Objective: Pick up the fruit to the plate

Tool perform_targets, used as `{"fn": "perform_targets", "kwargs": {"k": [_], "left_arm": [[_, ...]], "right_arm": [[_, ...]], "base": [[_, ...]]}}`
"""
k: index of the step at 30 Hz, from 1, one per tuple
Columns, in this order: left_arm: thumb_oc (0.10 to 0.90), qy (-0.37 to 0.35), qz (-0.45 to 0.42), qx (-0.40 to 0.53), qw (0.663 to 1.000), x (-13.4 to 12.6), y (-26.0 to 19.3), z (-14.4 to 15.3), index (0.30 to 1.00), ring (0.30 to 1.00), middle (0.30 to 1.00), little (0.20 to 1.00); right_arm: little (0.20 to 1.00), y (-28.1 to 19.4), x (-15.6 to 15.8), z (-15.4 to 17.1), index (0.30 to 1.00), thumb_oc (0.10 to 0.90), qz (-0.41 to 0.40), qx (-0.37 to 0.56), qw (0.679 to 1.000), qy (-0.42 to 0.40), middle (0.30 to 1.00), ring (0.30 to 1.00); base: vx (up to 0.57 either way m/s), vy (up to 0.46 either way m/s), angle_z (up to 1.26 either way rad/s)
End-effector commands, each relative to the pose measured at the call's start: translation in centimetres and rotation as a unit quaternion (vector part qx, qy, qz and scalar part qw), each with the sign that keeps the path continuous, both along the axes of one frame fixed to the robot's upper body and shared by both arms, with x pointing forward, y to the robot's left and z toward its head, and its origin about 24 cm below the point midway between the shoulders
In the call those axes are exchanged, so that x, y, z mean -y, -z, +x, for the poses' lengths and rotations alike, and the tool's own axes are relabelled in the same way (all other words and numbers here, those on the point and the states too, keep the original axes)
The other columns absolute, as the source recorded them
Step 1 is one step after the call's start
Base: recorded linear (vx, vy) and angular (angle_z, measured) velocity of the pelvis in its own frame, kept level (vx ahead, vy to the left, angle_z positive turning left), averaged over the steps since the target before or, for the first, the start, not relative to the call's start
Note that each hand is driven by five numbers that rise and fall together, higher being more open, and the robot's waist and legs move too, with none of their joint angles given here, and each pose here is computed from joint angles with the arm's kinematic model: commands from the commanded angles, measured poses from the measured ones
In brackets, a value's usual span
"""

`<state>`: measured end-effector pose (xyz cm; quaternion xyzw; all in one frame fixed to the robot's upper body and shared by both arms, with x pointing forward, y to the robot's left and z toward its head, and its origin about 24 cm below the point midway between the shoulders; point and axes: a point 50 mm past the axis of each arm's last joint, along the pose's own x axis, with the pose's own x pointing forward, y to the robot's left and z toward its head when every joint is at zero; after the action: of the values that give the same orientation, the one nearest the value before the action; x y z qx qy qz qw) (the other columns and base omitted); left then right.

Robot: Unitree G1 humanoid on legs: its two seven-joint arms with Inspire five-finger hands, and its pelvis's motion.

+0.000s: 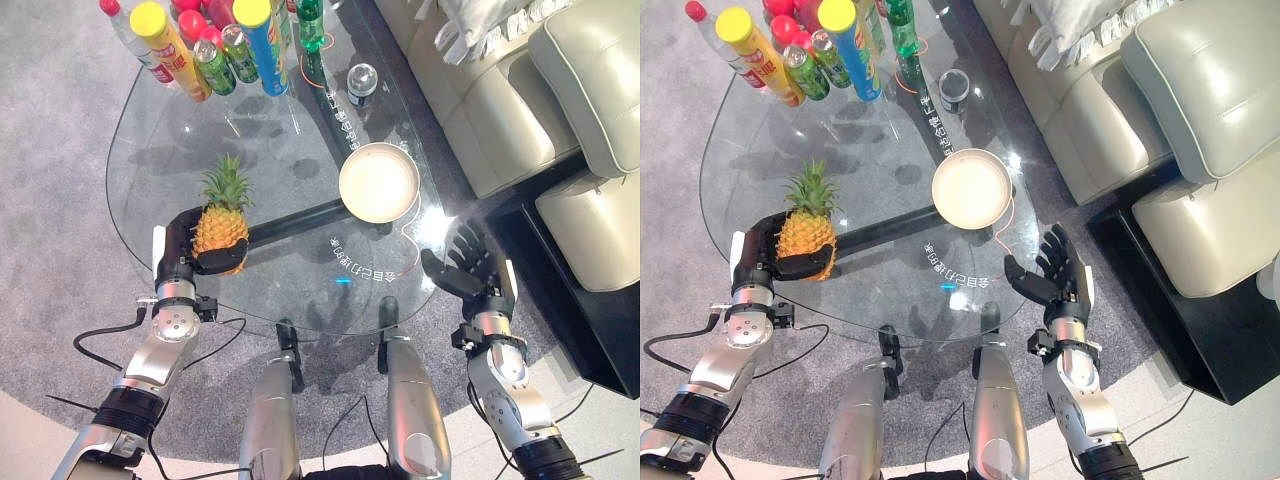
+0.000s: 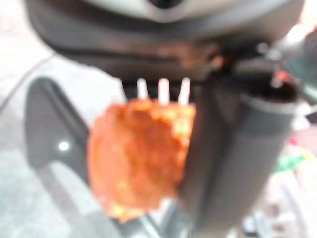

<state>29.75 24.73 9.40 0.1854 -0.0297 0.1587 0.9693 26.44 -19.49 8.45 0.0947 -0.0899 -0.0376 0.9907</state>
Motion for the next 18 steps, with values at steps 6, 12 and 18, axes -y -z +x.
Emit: {"fn": "perform_targets", "kwargs": {"k": [6, 12, 18], "left_arm": [[0.100, 0.121, 0.045, 0.214, 0.968, 4.7, -8.4, -0.2, 0.300, 0.300, 0.300, 0.200], [0.100, 0.177, 0.049, 0.219, 0.958, 6.6, -8.8, -0.6, 0.300, 0.300, 0.300, 0.200], [0.100, 0.225, 0.043, 0.231, 0.946, 7.3, -9.5, -1.1, 0.300, 0.300, 0.300, 0.200]], "right_arm": [[0.900, -8.1, -5.0, 1.1, 0.900, 0.800, 0.023, 0.189, 0.972, -0.135, 0.900, 0.900], [0.900, -8.8, -6.8, 2.0, 0.900, 0.800, 0.054, 0.183, 0.967, -0.168, 0.900, 0.900], [0.900, -8.9, -7.5, 2.8, 0.900, 0.800, 0.082, 0.174, 0.964, -0.183, 0.900, 0.900]], "base": [[0.00, -0.031, 0.00], [0.01, -0.003, 0.00], [0.00, -0.002, 0.01]]}}
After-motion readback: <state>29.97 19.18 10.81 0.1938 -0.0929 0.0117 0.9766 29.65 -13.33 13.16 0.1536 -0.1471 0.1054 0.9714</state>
